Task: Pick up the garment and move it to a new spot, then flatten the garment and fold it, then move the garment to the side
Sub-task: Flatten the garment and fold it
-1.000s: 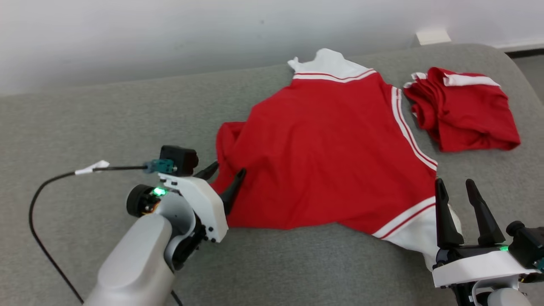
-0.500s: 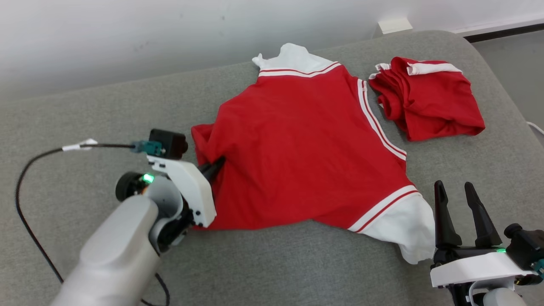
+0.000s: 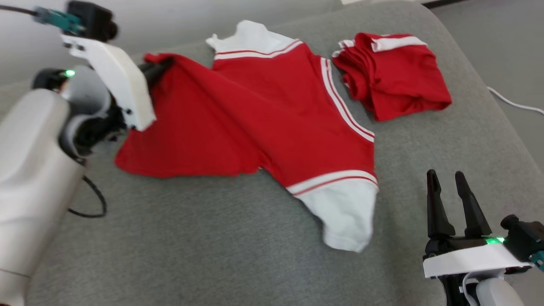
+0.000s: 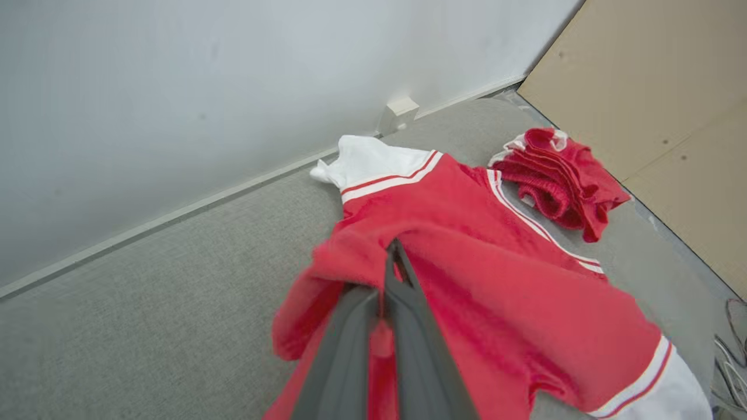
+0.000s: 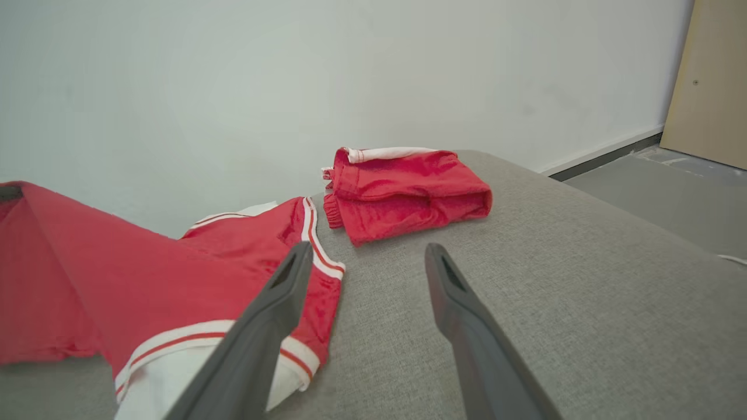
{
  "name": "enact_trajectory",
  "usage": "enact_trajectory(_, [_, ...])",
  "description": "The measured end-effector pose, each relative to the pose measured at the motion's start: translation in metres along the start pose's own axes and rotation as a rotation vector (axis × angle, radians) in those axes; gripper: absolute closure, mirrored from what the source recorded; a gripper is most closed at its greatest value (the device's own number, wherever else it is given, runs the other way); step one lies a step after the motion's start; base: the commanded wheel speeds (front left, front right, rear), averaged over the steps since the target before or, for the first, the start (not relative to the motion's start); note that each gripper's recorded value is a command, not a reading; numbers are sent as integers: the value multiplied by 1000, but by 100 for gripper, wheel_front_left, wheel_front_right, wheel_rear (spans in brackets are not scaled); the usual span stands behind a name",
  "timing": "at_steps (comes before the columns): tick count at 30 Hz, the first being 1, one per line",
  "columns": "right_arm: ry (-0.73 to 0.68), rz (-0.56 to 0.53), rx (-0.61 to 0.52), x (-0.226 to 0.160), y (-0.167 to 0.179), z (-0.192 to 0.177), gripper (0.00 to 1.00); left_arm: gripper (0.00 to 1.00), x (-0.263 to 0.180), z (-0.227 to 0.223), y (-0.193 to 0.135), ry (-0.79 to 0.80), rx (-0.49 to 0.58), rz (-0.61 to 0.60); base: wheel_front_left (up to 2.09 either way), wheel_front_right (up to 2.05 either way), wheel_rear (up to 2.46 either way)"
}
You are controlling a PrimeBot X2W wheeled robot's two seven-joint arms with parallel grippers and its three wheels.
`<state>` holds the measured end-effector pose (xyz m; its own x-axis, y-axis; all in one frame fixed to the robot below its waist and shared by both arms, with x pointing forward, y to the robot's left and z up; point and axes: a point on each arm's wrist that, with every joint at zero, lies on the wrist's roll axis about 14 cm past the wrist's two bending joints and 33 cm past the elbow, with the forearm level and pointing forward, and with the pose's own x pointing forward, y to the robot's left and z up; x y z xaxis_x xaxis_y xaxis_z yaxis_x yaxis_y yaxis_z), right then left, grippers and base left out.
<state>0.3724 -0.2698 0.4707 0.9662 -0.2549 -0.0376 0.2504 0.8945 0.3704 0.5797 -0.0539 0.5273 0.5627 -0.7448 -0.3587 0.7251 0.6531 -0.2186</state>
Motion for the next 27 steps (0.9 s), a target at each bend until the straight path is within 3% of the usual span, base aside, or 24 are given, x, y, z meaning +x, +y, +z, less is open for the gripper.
enact_trajectory(4, [-14,-45,3,-2,-14,7,0,100,21,0,27,10,0,59,0,0,0])
enact_trajectory(9, [-14,-93,-12,-7,-29,10,0,100,54,-14,32,13,-28,58,0,0,0])
enact_trajectory(10, [-14,-99,-16,-8,-31,10,0,84,60,-19,30,22,-37,51,0,0,0])
enact_trajectory(11, [-13,-106,-19,-9,-33,10,0,16,64,-25,28,38,-43,43,0,0,0])
enact_trajectory(12, [-12,-111,-21,-9,-34,10,0,0,68,-31,25,52,-47,37,0,0,0])
enact_trajectory(20, [-27,-66,-34,-6,-22,14,0,0,43,-15,14,13,-12,25,0,0,0])
enact_trajectory(27, [-46,29,-42,0,7,17,0,0,-11,-23,30,46,2,100,0,0,0])
